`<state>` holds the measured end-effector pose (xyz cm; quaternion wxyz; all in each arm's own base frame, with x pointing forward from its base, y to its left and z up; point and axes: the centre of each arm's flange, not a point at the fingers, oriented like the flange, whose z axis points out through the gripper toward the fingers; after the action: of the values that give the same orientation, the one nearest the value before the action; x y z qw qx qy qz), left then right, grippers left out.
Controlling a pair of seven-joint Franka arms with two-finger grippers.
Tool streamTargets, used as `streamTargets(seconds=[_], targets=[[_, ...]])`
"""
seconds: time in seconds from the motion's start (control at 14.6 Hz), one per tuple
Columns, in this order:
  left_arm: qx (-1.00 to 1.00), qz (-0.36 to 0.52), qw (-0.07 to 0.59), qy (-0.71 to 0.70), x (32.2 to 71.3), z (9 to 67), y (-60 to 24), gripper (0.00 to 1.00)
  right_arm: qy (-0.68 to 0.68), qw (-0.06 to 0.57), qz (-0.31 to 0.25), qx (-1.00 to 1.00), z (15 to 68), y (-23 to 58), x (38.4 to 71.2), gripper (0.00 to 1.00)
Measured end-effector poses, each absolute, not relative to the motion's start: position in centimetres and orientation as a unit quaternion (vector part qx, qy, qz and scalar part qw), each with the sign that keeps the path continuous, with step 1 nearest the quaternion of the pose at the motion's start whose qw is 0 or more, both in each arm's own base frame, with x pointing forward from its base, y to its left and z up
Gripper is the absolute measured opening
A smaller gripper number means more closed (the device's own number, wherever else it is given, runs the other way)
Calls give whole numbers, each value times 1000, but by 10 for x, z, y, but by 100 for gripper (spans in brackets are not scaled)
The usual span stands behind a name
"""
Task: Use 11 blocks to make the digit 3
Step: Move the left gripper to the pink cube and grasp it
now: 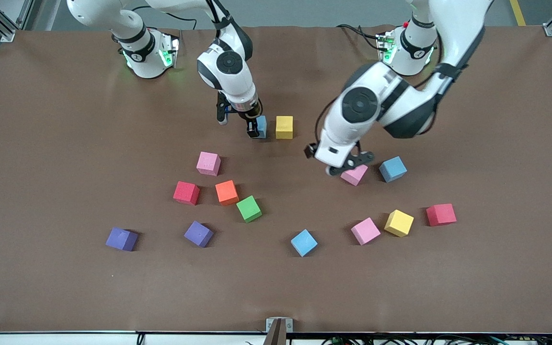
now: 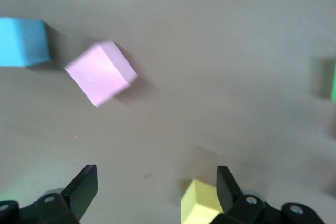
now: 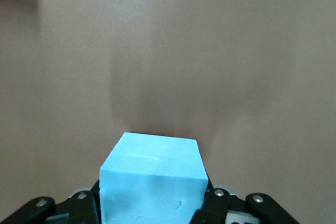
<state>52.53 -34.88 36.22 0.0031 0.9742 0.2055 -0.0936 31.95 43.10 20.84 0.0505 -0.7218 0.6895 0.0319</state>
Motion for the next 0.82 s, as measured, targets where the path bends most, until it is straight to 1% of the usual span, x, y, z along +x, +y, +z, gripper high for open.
streamTargets(seconds=[0.27,0.41,0.62,0.82], targets=[[954,-114,2,276,566,340,-274,99,691,51,34,-721,207,441,316,63],[939,-129,-1,320,580,323,-243,98,692,38,34,-720,203,445,318,63],[914,-143,-20,379,588,295,-217,99,692,4,36,-721,200,453,322,63],[878,-147,-29,454,586,276,-218,100,692,3,36,-721,201,457,324,63]])
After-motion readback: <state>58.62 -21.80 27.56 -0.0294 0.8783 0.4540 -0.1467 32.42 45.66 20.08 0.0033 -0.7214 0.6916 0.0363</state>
